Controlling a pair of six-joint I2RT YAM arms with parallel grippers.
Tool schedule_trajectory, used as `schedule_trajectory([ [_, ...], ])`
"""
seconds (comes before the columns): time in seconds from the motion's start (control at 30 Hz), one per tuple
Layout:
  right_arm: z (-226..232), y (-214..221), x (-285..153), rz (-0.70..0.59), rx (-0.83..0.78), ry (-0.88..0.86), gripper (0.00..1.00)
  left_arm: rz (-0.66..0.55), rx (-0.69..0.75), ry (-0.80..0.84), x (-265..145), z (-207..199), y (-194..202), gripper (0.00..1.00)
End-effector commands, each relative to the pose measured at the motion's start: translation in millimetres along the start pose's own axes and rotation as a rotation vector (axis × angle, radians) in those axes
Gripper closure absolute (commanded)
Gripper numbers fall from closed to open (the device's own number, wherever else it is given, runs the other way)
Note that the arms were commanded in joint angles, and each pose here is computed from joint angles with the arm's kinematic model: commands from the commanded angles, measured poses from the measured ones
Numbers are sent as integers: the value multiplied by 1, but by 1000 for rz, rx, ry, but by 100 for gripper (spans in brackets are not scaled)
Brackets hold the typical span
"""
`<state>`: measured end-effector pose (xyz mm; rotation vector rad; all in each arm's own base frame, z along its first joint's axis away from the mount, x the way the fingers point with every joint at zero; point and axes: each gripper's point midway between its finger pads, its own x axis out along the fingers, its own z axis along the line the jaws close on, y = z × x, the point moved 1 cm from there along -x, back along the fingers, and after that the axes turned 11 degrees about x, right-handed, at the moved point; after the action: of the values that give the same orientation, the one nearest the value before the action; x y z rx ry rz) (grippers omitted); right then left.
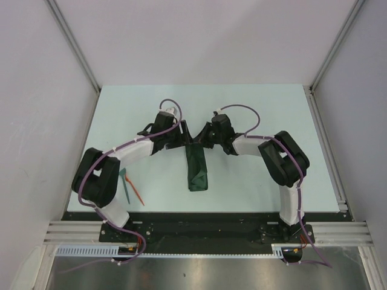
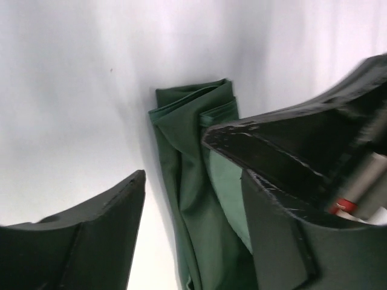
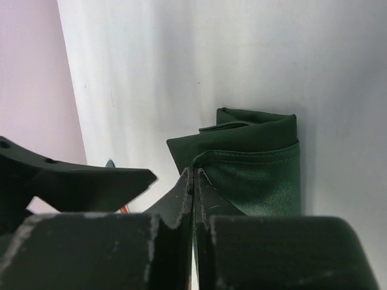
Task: Fold the napkin into a case and place the utensils inside
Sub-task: Fold the 2/3-rectangle-folded napkin at the center of the board.
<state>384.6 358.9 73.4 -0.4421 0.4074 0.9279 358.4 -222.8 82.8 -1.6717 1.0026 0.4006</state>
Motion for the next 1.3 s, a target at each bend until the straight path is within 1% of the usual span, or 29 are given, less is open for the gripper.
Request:
schedule_trajectory([
  [0.0,6,-6,5,-26,37,-55,100,-34,5,37,-11,-8,-14,25],
  [0.13,11,-4,5,7,92,-104,100,25,13,46,5,-7,-4,25],
  [0.2,11,-5,5,16,108,-112,100,28,28,49,9,-8,-5,26],
  [0.37,11,-1,5,38,163,-134,100,55,41,45,19,-5,-1,37],
  [0.5,12,1,5,47,175,-146,100,54,32,70,25,-9,0,37],
  [0.57,13,2,5,53,182,-149,100,53,25,77,27,-9,0,40],
  [0.6,13,1,5,51,184,-153,100,51,20,80,28,-10,0,42],
  [0.63,13,3,5,53,183,-147,100,50,15,81,28,-11,-1,51],
  [0.7,11,4,4,55,183,-142,100,42,14,78,29,-10,-3,59],
  [0.73,10,3,4,54,184,-139,100,42,14,73,30,-10,-3,66],
  [0.8,7,5,3,63,182,-136,100,39,16,67,30,-9,-5,73],
  [0.83,7,3,1,60,180,-137,100,36,16,68,30,-9,-6,79],
  [0.9,5,5,-1,75,164,-138,100,40,17,74,31,-10,-6,87],
  [0.93,5,5,-3,80,150,-139,98,40,19,74,32,-10,-7,91],
  [0.97,10,2,-9,86,132,-151,96,43,20,75,32,-10,-7,92],
  [1.03,2,-1,-19,82,65,-123,82,42,23,75,32,-11,-7,93],
  [1.07,1,-6,-30,81,47,-99,75,47,24,73,32,-10,-6,93],
  [1.13,-6,-11,-44,67,-31,-70,68,54,18,89,33,-12,-4,94],
  [1.17,-11,-9,-51,73,-46,-47,60,59,14,92,34,-12,-3,94],
  [1.2,-4,-13,-63,66,-70,-64,57,59,8,96,34,-13,-2,94],
  [1.27,-12,-4,-73,127,-106,-57,56,62,4,102,33,-14,-1,94],
])
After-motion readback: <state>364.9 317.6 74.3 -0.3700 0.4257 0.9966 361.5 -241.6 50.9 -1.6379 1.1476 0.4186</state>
